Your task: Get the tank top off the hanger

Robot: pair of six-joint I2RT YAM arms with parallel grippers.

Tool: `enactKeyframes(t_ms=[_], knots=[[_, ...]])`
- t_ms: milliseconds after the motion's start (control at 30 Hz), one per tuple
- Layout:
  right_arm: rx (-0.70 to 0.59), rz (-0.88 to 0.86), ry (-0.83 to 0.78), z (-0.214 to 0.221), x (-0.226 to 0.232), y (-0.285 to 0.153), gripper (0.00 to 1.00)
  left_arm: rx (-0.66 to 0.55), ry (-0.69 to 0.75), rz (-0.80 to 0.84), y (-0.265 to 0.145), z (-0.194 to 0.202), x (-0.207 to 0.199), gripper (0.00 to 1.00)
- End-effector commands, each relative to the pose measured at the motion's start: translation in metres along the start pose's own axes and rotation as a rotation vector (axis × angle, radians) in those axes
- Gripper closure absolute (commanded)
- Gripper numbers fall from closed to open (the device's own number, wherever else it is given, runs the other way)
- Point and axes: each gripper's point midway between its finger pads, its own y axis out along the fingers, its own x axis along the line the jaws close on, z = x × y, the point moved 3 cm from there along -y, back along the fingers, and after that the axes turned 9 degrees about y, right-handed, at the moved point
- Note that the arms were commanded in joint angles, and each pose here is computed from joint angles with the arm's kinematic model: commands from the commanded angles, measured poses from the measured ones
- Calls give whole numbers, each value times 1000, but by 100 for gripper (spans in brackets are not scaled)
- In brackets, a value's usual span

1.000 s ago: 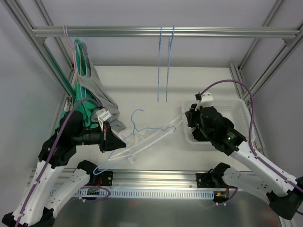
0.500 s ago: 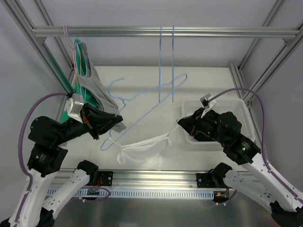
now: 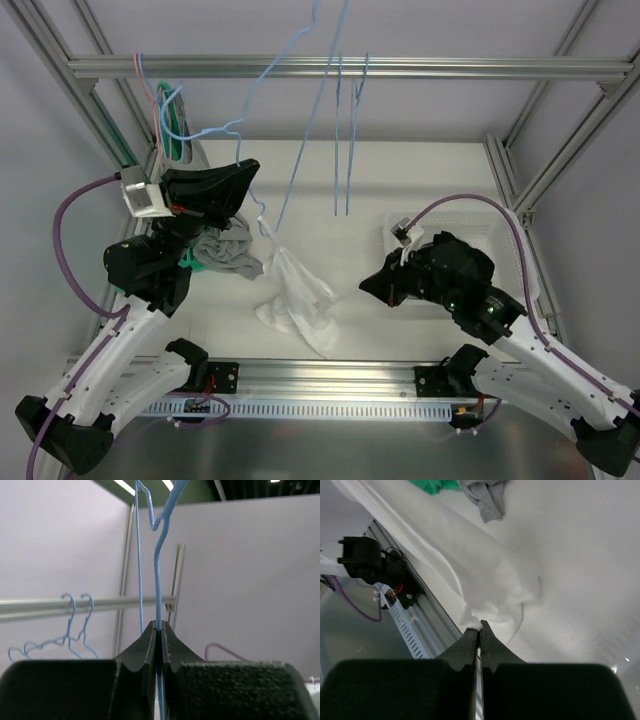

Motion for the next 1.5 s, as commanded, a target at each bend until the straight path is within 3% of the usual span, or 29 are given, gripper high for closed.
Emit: enactKeyframes(t_ms=[0,267,433,600,833,900,967,1033,1067,1133,1333,1467], knots=[[59,154,-12,23,-32,3,100,-375,122,56,2,-95,-27,100],[92,355,-40,45,-72,1,100,-370,221,-1,12,-122,-24,100],[102,197,-55,35,-42,9,100,-170,184,-25,14,-99,-21,100],[105,65,-73,31,-20,19,100,12,129,-212,-34,-52,-2,100],[150,33,-30,48,-23,42,94,297,17,-435,-96,-1,12,100],[167,-2,-14,55,-20,51,84,355,-13,-483,-109,10,14,100],[174,5,-12,57,-21,54,58,439,-43,-540,-122,27,19,100],[159,25,-18,57,-24,53,45,485,-67,-567,-126,35,20,100],[141,31,-21,55,-24,49,20,542,-91,-582,-131,47,22,100],[110,73,-30,53,-31,43,9,596,-128,-612,-135,58,24,100],[59,138,-62,49,-39,18,5,709,-178,-674,-155,86,28,100],[49,144,-68,49,-39,9,4,788,-116,-721,-140,92,48,100]])
